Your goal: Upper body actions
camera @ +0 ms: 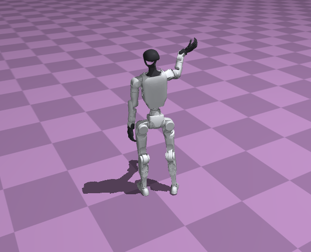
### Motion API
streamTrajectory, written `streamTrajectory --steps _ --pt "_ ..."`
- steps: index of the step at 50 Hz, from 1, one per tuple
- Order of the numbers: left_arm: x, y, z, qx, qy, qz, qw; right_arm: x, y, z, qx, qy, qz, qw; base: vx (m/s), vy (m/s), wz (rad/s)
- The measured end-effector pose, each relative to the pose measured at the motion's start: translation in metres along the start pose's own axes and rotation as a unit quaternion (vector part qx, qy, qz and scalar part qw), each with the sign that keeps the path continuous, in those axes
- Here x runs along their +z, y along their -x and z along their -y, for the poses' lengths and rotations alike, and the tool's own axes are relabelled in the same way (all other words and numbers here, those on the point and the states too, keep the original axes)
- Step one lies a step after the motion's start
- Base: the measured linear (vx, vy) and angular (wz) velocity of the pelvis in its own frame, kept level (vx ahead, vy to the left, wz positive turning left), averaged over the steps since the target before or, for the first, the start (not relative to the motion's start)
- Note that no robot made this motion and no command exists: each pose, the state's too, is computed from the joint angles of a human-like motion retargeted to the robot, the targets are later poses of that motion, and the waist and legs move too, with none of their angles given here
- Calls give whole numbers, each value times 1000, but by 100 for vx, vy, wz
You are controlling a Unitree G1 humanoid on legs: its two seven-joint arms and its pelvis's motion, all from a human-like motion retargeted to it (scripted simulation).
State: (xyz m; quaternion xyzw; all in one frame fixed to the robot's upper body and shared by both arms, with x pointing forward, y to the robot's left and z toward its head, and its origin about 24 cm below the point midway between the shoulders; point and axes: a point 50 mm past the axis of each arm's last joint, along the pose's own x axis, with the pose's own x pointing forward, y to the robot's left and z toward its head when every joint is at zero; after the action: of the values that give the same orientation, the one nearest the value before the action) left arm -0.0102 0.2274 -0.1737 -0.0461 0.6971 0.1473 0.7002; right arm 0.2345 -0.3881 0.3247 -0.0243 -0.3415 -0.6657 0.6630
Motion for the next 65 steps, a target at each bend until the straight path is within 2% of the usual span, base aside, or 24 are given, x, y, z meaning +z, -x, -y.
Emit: streamTrajectory --steps 2,3,5,7,9,11,13,15,16,18,20,22,25,30,34,40,45,50,55,62,65 --pt "-10 1 -1 -2 2 -19 1000 21 12 -13 42 -155 16 987 -7 0 -17" --pt "-16 1 -2 -1 5 -30 1000 35 17 -14 28 -214 46 975 -10 6 -33" --pt "-28 2 -5 1 11 -52 999 66 29 -13 -18 -257 147 955 -12 11 -49" --pt "-37 4 -9 5 8 -71 997 100 42 -21 -2 -217 262 940 -12 11 -65" --pt "-43 5 -12 9 2 -84 996 136 59 -33 60 -159 368 914 -13 9 -63" --pt "-47 6 -15 15 -1 -91 996 167 78 -42 121 -93 466 871 -7 6 -46" --pt "-48 6 -17 19 1 -91 996 193 96 -45 139 -24 550 823 -8 5 -29" --pt "-45 5 -18 19 4 -85 996 216 108 -40 87 41 620 779 -6 2 -13" --pt "-41 5 -17 19 4 -79 997 225 110 -32 26 56 646 761 0 0 0" --pt "-32 3 -14 15 3 -63 998 239 116 -12 -109 55 686 717 0 0 0" --pt "-20 2 -9 10 -1 -44 999 242 120 -1 -185 28 712 676 0 0 0" --pt "-10 1 -3 3 -4 -25 1000 232 111 -3 -161 12 700 696 7 -5 21" --pt "4 0 4 -4 -6 2 1000 203 80 -10 -87 29 622 778 9 -7 28" --pt "18 0 7 -6 -7 31 999 130 19 8 -96 87 417 900 6 -8 27" --pt "16 0 7 -9 -3 26 1000 68 -4 27 -72 57 255 962 7 -8 15" --pt "-8 0 5 -12 18 -14 1000 -7 16 59 73 -33 165 983 1 -3 -2" --pt "-39 2 2 -12 44 -53 998 -75 65 82 194 104 124 968 -6 2 -36" --pt "-60 5 4 -16 51 -82 995 -140 137 105 379 277 90 879 -11 3 -37" --pt "-59 4 4 -22 22 -82 996 -193 205 147 550 419 65 719 -12 4 -21" --pt "-38 1 6 -27 -7 -47 999 -241 261 242 677 589 24 441 -3 1 -3" --pt "-27 1 7 -37 -22 -34 999 -247 283 300 691 640 -66 330 0 0 0"
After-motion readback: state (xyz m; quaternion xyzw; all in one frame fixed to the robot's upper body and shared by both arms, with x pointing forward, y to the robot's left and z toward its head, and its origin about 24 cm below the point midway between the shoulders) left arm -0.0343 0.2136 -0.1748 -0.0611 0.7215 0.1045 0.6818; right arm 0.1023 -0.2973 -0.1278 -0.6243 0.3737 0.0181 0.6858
